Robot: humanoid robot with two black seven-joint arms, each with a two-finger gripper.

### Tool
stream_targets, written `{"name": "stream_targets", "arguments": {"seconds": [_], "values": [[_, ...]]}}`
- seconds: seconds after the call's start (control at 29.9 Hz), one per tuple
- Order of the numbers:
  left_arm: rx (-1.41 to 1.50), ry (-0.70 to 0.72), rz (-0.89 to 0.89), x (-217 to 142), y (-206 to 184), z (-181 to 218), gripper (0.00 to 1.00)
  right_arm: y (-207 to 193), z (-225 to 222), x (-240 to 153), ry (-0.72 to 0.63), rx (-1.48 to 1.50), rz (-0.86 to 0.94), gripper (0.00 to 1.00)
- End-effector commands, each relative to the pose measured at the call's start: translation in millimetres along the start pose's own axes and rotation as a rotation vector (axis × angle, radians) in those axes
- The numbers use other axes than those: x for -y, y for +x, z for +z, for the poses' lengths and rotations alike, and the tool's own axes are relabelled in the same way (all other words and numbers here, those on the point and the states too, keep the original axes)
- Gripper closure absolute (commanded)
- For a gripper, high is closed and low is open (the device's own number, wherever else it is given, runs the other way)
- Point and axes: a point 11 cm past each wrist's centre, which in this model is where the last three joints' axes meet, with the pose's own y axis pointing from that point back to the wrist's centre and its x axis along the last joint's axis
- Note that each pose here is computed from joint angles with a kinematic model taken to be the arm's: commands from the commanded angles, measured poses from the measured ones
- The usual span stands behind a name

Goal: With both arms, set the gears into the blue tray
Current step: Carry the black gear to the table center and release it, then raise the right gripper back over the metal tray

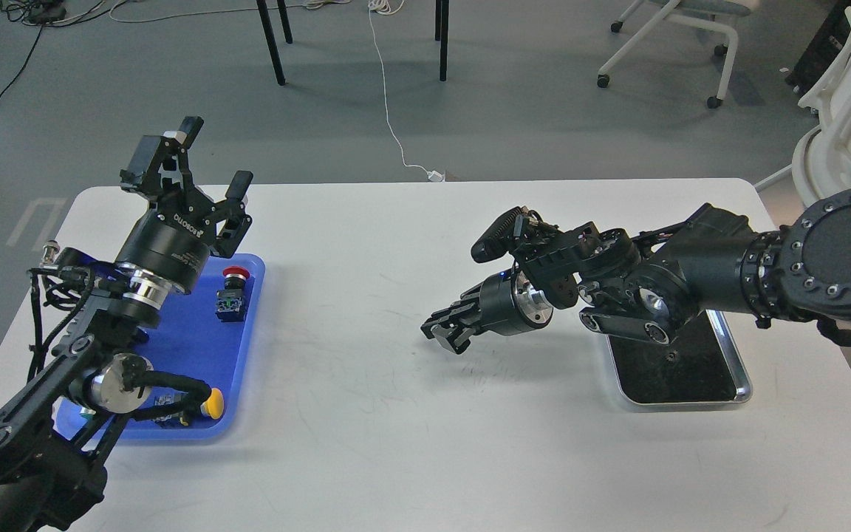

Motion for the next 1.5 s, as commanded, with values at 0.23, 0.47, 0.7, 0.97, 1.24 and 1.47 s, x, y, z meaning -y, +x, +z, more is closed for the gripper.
{"name": "stream_targets", "arguments": {"seconds": [0.23,0.47,0.7,0.97,1.24,1.47], "values": [[-0.004,-0.005,0.005,-3.9,0.7,1.7,0.02,-12.7,0.2,4.2,0.004,0.012,-0.016,0.83],[-0.003,-0.003,0.006,-4.5,1.2,1.6,0.02,-23.3,0.5,5.4,0.005,0.010,-0.042,0.75],[-0.007,-0.010,-0.001,-3.2,-1.7,3.0,0.02,-24.0,1.1,5.1,0.003,0.008,-0.043,0.47],[-0.003,-0.005,0.000,-4.0,-0.8,2.8,0.02,-1.4,-5.9,2.2,0.019,0.011,0.006,0.06],[0.042,0.017,-0.012,-7.0,6.1,7.0,0.02,22.2,59.8,-102.0,-0.055,0.398,0.375,0.03],[0.080,0.031,-0.048,-5.1,0.6,6.1,0.02,-23.5,89.8,-155.9,0.035,1.025,0.823,0.03]]}}
